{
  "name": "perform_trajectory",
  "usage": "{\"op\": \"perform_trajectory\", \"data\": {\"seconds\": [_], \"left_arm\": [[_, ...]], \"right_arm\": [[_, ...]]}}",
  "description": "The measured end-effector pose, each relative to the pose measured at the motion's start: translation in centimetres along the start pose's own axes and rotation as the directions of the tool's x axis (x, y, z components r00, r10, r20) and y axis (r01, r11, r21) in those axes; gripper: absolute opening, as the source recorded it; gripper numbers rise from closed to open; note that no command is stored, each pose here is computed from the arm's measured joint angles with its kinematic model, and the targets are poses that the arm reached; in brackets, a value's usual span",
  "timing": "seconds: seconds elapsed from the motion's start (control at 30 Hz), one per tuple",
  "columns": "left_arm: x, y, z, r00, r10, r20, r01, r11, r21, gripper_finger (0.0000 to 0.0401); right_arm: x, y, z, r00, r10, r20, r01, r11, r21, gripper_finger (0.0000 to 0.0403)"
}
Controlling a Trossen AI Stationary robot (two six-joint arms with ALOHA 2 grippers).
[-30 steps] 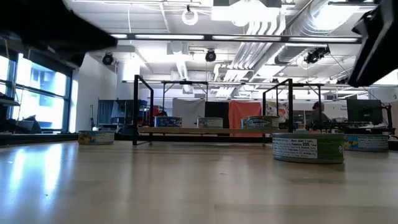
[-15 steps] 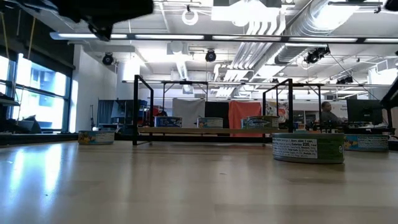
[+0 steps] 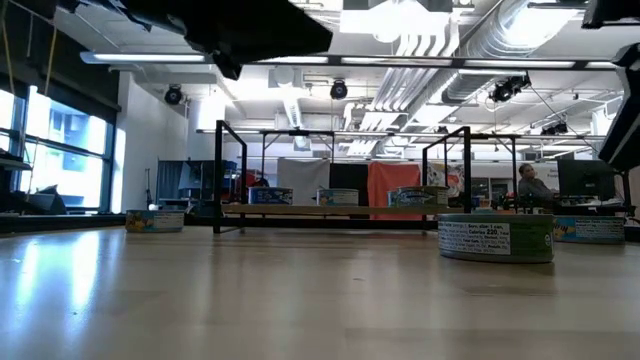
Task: Stack canned seafood by type on shelf
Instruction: Put the light blue tuna can on the shelf and align it with the other light blue tuna can
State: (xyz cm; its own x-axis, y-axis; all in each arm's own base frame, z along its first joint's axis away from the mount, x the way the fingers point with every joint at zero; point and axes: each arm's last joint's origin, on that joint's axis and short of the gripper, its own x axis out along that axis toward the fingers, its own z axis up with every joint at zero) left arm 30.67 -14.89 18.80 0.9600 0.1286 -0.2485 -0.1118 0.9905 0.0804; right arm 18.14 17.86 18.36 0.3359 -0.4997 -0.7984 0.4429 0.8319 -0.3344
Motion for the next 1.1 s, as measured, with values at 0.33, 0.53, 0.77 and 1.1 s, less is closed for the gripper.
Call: {"op": "perform_trajectory", "data": {"seconds": [0.33,0.53,0.77,1.1], "left_arm": [[-3.0,3.1,1.1,0.955,0.187,-0.232,-0.199,0.98,-0.029,0.0097],[-5.6,5.7,0.0,0.844,0.297,-0.447,-0.367,0.927,-0.076,0.0127],[-8.0,8.4,-2.7,0.592,0.48,-0.648,-0.58,0.812,0.073,0.0153],[-8.7,14.3,-8.2,0.325,0.587,-0.742,-0.707,0.672,0.221,0.0219]], "right_arm": [[1.3,1.5,0.9,0.973,0.09,0.21,-0.111,0.99,0.087,0.0203],[1.4,2.4,2.0,0.948,0.15,0.28,-0.166,0.985,0.036,0.0232],[1.9,2.4,3.0,0.946,0.15,0.288,-0.163,0.986,0.021,0.0233],[2.0,2.3,3.1,0.948,0.152,0.28,-0.152,0.988,-0.019,0.0233]]}}
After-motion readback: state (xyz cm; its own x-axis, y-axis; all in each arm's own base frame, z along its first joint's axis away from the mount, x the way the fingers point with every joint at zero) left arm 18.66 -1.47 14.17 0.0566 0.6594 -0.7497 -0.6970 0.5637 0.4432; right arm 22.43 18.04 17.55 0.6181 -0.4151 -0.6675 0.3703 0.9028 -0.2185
